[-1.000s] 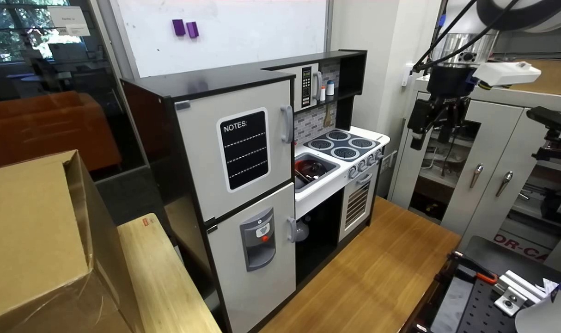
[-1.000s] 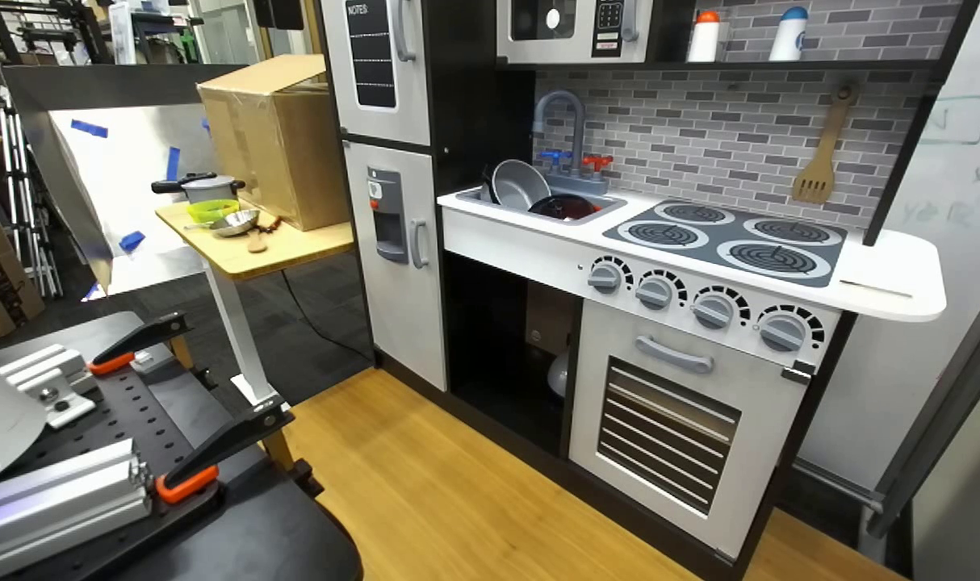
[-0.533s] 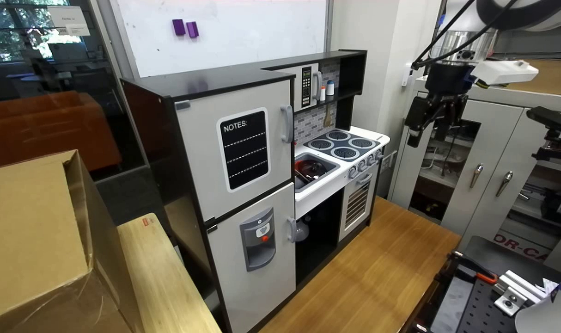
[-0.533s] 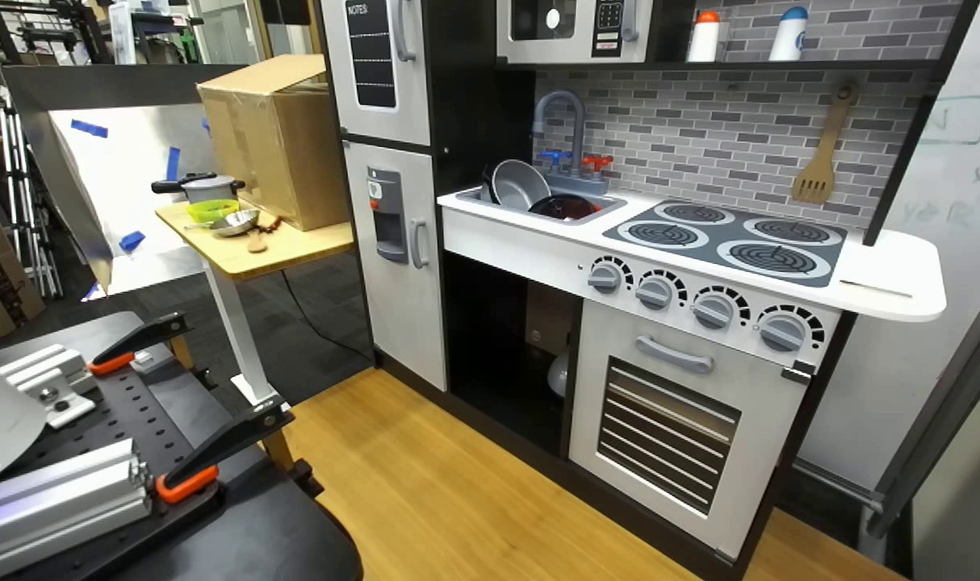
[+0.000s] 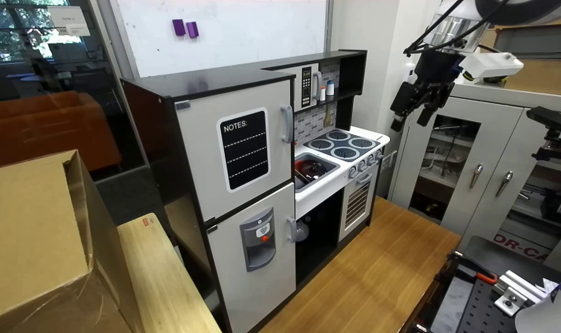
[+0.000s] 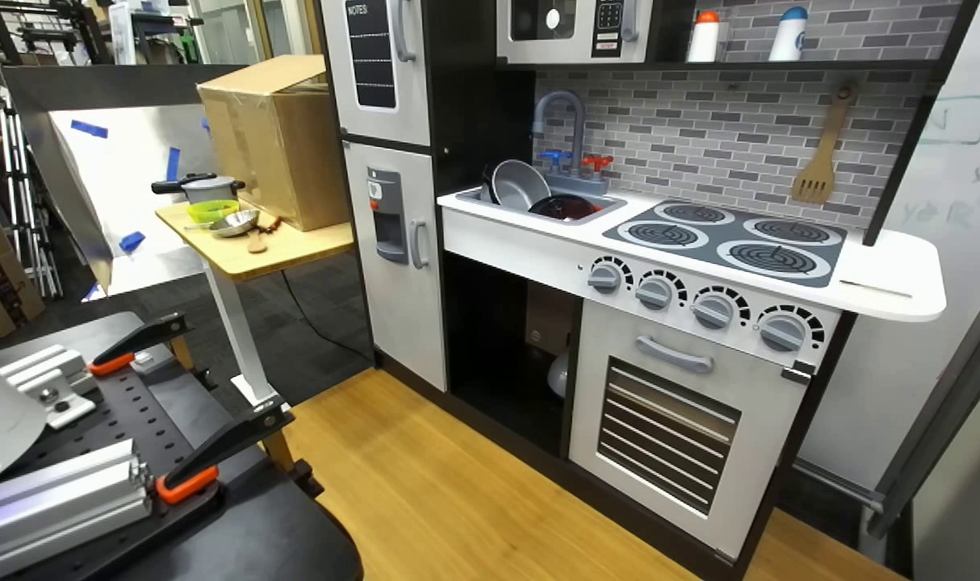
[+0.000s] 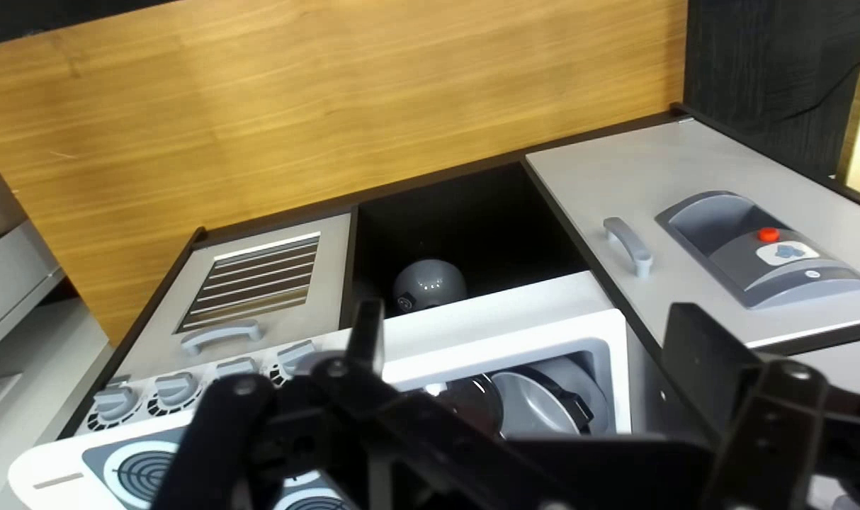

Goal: Open the cabinet door on the top of the sink

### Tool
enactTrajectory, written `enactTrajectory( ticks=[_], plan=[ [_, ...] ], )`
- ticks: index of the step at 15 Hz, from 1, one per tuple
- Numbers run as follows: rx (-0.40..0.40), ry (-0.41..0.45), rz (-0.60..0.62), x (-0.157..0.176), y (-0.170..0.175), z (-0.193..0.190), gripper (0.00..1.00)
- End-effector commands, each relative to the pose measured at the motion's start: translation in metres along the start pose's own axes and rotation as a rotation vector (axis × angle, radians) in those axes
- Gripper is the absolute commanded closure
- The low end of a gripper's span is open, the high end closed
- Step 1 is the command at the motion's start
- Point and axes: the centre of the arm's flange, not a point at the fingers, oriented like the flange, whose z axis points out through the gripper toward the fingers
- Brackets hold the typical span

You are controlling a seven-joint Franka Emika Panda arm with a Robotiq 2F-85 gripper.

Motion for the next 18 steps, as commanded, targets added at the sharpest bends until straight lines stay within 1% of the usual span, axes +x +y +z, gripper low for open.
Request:
enactTrajectory(
  ticks=[1,3,5,6,9,18],
  plan=[
    [-0.017,-0.004,-0.034,0.015,-0.006,0.000,0.00],
    [0.005,-0.031,-0.047,0.018,-0.007,-0.002,0.00],
    [0.041,-0.088,-0.087,0.020,-0.007,-0.005,0.00],
    [0.007,-0.029,-0.052,0.009,-0.008,0.000,0.00],
    [0.018,-0.055,-0.073,0.012,-0.009,-0.001,0.00],
    [0.020,-0.058,-0.075,0.012,-0.009,-0.001,0.00]
  ],
)
